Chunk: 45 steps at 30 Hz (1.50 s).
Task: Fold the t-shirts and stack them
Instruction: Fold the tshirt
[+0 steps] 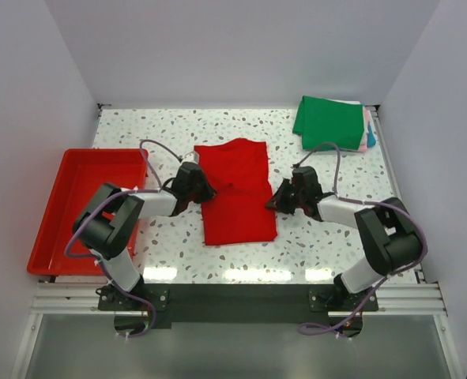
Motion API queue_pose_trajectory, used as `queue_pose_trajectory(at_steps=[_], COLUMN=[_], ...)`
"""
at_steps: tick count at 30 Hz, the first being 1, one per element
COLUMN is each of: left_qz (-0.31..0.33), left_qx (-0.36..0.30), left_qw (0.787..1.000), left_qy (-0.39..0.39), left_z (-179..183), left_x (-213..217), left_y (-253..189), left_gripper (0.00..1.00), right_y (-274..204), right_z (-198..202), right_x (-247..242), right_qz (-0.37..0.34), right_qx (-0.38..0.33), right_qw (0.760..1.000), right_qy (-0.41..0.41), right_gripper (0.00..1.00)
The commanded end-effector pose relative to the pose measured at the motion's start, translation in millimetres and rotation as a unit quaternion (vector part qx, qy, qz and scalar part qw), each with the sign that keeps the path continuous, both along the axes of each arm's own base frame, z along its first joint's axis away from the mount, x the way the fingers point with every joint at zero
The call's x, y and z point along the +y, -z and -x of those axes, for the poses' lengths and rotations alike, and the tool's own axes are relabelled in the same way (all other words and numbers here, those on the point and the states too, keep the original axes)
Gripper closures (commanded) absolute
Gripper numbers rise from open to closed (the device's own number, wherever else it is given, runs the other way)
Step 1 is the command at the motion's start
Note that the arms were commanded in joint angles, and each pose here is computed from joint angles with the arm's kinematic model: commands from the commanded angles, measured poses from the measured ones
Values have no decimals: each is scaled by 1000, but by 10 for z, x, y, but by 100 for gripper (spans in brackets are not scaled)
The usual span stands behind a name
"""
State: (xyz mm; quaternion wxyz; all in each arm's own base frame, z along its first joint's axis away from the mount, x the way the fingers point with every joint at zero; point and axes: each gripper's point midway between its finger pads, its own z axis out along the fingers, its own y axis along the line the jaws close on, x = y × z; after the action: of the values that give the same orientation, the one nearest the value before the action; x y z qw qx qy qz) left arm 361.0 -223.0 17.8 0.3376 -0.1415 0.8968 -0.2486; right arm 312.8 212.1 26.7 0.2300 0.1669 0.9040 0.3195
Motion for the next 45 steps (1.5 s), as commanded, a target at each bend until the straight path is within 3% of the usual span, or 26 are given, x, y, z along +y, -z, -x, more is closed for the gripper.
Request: queue_pose_trajectory(at_steps=[1, 3, 6, 9, 12, 14, 21, 26, 36, 45], left_qz=[-41, -34, -15, -7, -10, -23, -19, -3, 55, 32], left_qx=[17, -10, -56, -98, -93, -53, -28, 3, -3, 30], left_qw=[999, 999, 997, 995, 996, 998, 999, 1000, 998, 999], left_qy=[20, 24, 46, 36, 0, -20, -23, -10, 33, 24], left_z=[216, 169, 131, 199, 409, 659, 1382, 1744, 1892, 1962], left_x=[185, 173, 100, 186, 386, 523, 550, 525, 237, 259], left_y=[89, -88, -508, -957, -1032, -809, -495, -173, -95, 113], left_gripper=[100, 96, 80, 53, 50, 49, 39, 37, 38, 56], right_y=[-213, -300, -336, -341, -200, -201, -82, -53, 23, 34], right_z=[14, 103, 268, 458, 729, 836, 1068, 1078, 1075, 1033], right_x=[-212, -358, -482, -601, -653, -600, -489, -431, -379, -292], right_qz=[44, 79, 108, 133, 138, 131, 136, 126, 122, 109], right_qx=[-38, -44, -39, -39, -26, -29, -30, -30, -25, -24], right_qw=[998, 996, 993, 990, 990, 991, 990, 991, 992, 994], right_qy=[23, 26, 17, 13, 2, -6, -18, -18, -19, -19], right_gripper=[90, 87, 76, 63, 56, 54, 53, 53, 55, 56])
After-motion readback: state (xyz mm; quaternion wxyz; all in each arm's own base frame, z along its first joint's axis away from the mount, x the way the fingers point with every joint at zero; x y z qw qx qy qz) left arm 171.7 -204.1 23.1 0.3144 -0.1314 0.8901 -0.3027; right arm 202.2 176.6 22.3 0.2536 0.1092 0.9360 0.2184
